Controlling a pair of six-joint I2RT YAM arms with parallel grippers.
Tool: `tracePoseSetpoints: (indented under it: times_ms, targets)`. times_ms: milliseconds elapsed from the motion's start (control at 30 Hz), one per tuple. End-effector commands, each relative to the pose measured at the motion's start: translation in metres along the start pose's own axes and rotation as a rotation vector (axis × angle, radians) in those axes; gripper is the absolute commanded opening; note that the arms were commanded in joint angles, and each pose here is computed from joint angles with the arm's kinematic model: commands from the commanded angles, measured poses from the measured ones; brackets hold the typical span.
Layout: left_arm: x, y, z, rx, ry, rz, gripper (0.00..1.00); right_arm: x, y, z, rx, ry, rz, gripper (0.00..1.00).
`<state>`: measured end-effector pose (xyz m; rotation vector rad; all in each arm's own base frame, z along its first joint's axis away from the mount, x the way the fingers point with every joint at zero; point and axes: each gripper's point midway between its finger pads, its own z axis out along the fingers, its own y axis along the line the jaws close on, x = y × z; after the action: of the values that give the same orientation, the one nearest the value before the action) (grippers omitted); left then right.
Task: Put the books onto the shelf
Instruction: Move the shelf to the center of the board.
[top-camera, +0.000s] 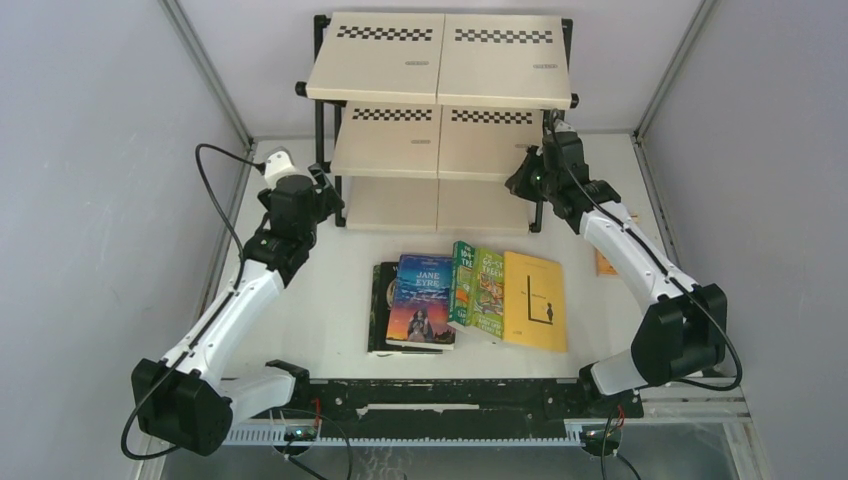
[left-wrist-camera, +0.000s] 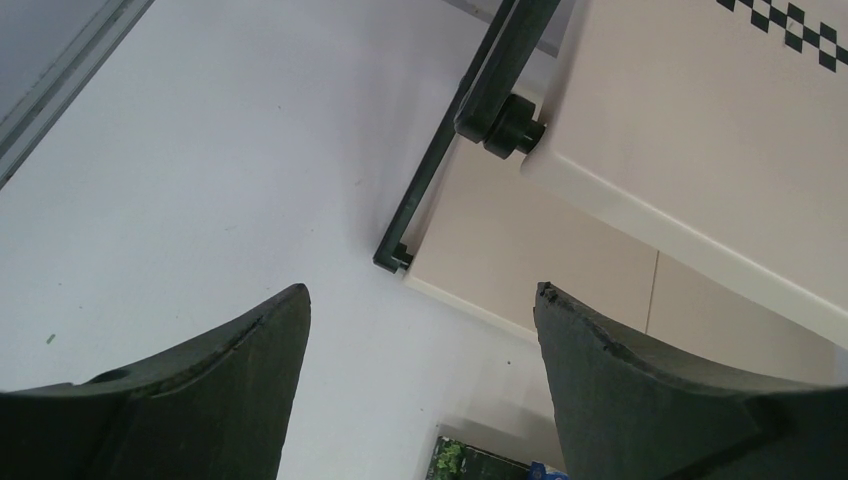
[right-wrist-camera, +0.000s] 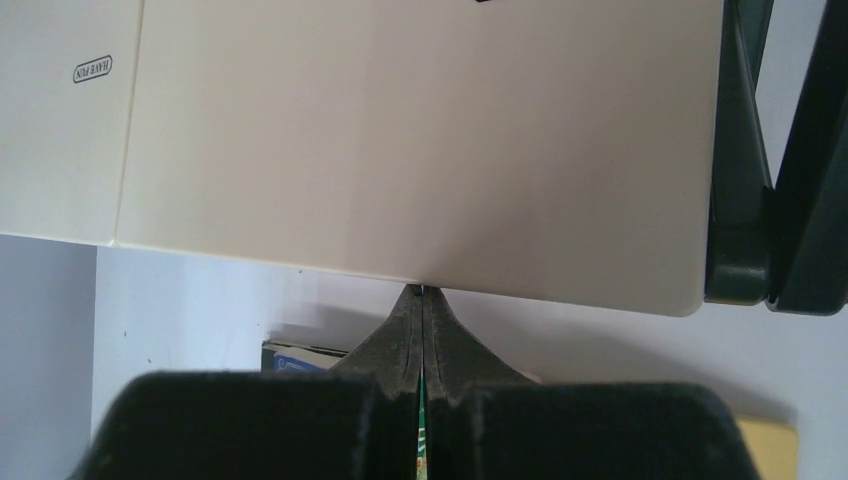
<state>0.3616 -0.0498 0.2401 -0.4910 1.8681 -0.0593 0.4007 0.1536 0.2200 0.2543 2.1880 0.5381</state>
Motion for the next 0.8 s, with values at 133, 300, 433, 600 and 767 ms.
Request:
tracePoseSetpoints:
  times_ms: [133, 300, 433, 600, 767]
  targets:
    - [-0.031, -0.014, -0.004, 0.038, -0.082, -0.024, 0.86, -0.032, 0.007, 0.008, -0.021, -0.11, -0.013, 0.0]
    - [-0.029, -0.013, -0.004, 0.037, -0.077, -0.027, 0.86, -0.036, 0.003, 0.01, -0.012, -0.121, -0.013, 0.0]
    - [-0.027, -0.014, -0.004, 0.041, -0.073, -0.034, 0.86, -0.042, 0.004, 0.011, -0.012, -0.127, -0.025, 0.0]
    - [-0.026, -0.015, -0.004, 0.045, -0.067, -0.042, 0.86, -0.047, 0.004, 0.013, -0.011, -0.128, -0.033, 0.0]
    - [-0.025, -0.013, -0.007, 0.046, -0.067, -0.045, 0.87, -0.043, 0.01, 0.008, -0.019, -0.106, -0.048, 0.02]
